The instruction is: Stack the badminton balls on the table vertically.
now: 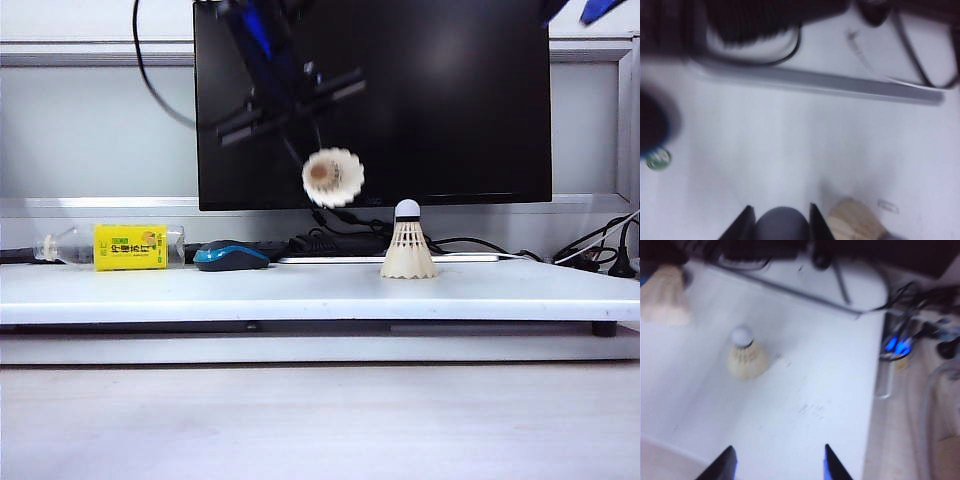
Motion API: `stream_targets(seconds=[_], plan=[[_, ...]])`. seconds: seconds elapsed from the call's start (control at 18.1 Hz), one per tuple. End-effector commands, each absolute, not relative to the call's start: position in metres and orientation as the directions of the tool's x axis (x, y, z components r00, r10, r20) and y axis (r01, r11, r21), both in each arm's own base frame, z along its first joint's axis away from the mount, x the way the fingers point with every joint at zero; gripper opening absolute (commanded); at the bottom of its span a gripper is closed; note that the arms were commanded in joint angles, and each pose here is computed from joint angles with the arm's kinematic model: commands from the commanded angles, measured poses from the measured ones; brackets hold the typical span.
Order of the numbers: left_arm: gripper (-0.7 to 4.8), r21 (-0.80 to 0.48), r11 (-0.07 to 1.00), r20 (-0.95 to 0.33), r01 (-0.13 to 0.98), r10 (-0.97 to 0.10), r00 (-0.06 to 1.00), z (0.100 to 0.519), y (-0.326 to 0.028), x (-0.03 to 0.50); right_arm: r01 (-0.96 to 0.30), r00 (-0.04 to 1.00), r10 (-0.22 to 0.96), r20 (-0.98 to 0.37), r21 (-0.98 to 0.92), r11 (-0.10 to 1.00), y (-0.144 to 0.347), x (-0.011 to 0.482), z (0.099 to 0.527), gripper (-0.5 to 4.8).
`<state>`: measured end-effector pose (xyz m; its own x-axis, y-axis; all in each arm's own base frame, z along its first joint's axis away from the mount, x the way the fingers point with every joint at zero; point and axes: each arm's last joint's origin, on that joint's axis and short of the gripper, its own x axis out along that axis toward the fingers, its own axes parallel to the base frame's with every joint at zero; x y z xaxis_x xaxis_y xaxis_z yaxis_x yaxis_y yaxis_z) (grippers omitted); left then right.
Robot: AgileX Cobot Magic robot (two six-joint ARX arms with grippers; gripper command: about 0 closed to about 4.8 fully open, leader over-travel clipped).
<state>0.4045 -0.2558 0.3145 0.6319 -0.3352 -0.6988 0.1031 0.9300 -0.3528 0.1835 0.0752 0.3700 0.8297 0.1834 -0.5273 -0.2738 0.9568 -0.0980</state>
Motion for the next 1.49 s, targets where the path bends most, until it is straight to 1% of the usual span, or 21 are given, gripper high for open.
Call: stream_targets(seconds=[0.06, 0.22, 0.33, 0.5, 0.55, 0.61, 0.72, 0.88, 1.05, 1.16, 1.21, 1.27, 1.38, 1.49], plan=[[1.20, -0.292, 0.935, -0.680, 0.204, -0.352, 0.643, 0.323, -0.260, 0.398, -0.241, 0.871, 0.172, -0.459, -0.097, 0.966, 0.071, 0.177, 0.381, 2.28], [1.21, -0.291, 0.924, -0.673, 0.249, -0.383, 0.633, 0.324, -0.268, 0.394, -0.182, 0.897, 0.115, -0.428, -0.120, 0.976, 0.066, 0.170, 0.386, 2.28], [1.21, -0.277, 0.914, -0.646, 0.295, -0.405, 0.647, 0.327, -0.278, 0.389, -0.162, 0.905, 0.097, -0.415, -0.126, 0.979, 0.064, 0.166, 0.388, 2.28], [1.21, -0.230, 0.902, -0.593, 0.364, -0.427, 0.683, 0.332, -0.297, 0.379, -0.130, 0.911, 0.062, -0.408, -0.140, 0.982, 0.061, 0.162, 0.389, 2.28], [1.21, -0.204, 0.903, -0.580, 0.377, -0.422, 0.697, 0.333, -0.304, 0.375, -0.119, 0.911, 0.049, -0.411, -0.146, 0.982, 0.061, 0.161, 0.389, 2.28], [1.21, -0.153, 0.903, -0.543, 0.402, -0.416, 0.729, 0.336, -0.317, 0.367, -0.106, 0.907, 0.031, -0.421, -0.157, 0.982, 0.060, 0.160, 0.388, 2.28], [1.21, -0.138, 0.898, -0.514, 0.418, -0.425, 0.745, 0.339, -0.325, 0.362, -0.108, 0.902, 0.029, -0.431, -0.161, 0.981, 0.059, 0.160, 0.387, 2.28], [1.20, -0.108, 0.906, -0.488, 0.409, -0.407, 0.772, 0.336, -0.327, 0.364, -0.088, 0.904, 0.007, -0.427, -0.170, 0.981, 0.059, 0.159, 0.387, 2.28], [1.20, -0.105, 0.905, -0.467, 0.413, -0.412, 0.783, 0.330, -0.328, 0.366, -0.075, 0.906, -0.006, -0.424, -0.176, 0.982, 0.058, 0.159, 0.387, 2.28], [1.20, -0.053, 0.893, -0.419, 0.447, -0.426, 0.802, 0.328, -0.335, 0.365, -0.068, 0.906, -0.014, -0.423, -0.179, 0.981, 0.058, 0.159, 0.387, 2.28], [1.20, -0.002, 0.895, -0.381, 0.447, -0.413, 0.827, 0.328, -0.340, 0.363, -0.068, 0.906, -0.015, -0.423, -0.180, 0.981, 0.058, 0.159, 0.387, 2.27], [1.20, 0.081, 0.882, -0.327, 0.465, -0.417, 0.848, 0.333, -0.348, 0.357, -0.068, 0.905, -0.015, -0.426, -0.181, 0.981, 0.058, 0.159, 0.386, 2.20], [1.20, 0.138, 0.866, -0.277, 0.480, -0.431, 0.858, 0.337, -0.358, 0.350, -0.069, 0.903, -0.016, -0.429, -0.182, 0.981, 0.058, 0.159, 0.385, 2.20], [1.20, 0.173, 0.865, -0.245, 0.472, -0.426, 0.871, 0.339, -0.365, 0.344, -0.071, 0.898, -0.018, -0.439, -0.187, 0.980, 0.059, 0.161, 0.380, 2.20]])
